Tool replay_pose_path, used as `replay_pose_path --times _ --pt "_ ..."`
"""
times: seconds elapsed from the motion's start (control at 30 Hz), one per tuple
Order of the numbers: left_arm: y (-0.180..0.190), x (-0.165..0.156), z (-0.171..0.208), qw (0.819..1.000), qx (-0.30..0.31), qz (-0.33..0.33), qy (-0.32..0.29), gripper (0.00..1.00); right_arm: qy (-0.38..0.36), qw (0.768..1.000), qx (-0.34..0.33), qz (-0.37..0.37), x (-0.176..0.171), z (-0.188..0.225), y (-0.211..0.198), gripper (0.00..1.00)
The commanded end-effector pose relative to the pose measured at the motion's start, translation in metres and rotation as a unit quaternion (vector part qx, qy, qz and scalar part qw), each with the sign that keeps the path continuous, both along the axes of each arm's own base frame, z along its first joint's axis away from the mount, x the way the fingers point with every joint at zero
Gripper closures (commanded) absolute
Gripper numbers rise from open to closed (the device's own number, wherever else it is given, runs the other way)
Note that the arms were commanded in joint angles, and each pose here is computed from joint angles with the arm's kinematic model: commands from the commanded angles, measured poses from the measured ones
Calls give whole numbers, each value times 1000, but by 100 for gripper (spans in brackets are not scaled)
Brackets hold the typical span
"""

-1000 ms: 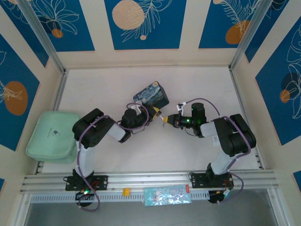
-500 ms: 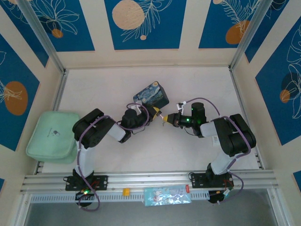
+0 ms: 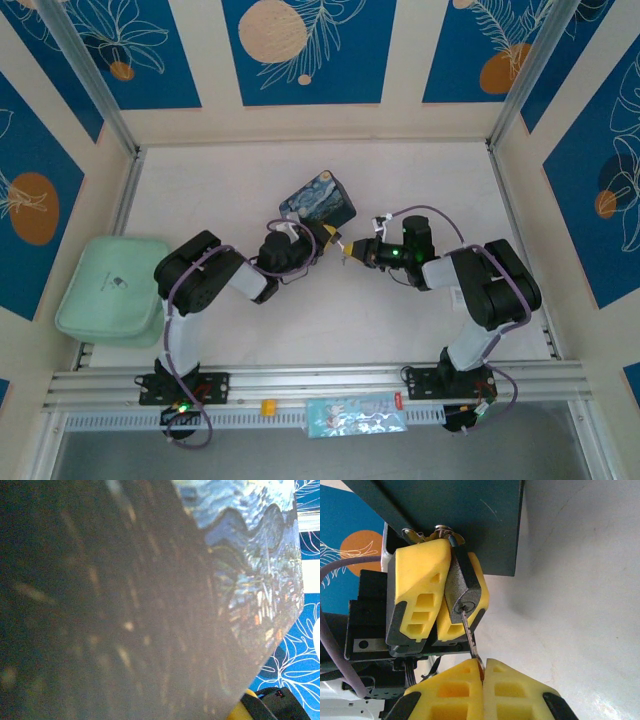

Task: Unlock the padlock with the key

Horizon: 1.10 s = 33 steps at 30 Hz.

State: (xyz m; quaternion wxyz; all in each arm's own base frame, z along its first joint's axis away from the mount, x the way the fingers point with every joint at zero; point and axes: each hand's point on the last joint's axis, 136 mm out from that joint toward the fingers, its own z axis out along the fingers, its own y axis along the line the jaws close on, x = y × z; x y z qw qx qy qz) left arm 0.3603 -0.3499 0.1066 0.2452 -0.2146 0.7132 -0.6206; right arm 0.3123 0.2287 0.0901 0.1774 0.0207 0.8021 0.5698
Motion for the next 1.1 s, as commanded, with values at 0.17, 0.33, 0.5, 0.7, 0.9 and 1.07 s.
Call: replay_pose_path --times 0.17,0.33,0.5,0.7,0.9,1.07 --pt "-23 -22 28 997 -40 -64 -31 100 -18 999 9 31 10 19 -2 100" --pt "-20 -28 22 997 -35 -70 -23 100 -26 999 7 30 17 27 -6 100" --pt "-22 -28 24 997 -37 -70 -24 100 -27 999 11 21 20 31 -3 100" --pt "-25 -27 28 996 -40 -74 -26 100 -22 1000 8 2 22 26 2 100" --pt "-27 -29 30 996 -43 -76 -28 100 -25 999 22 -14 27 30 7 100" --pt "-26 -31 30 996 -45 -77 -27 100 -29 999 23 -18 33 33 7 100"
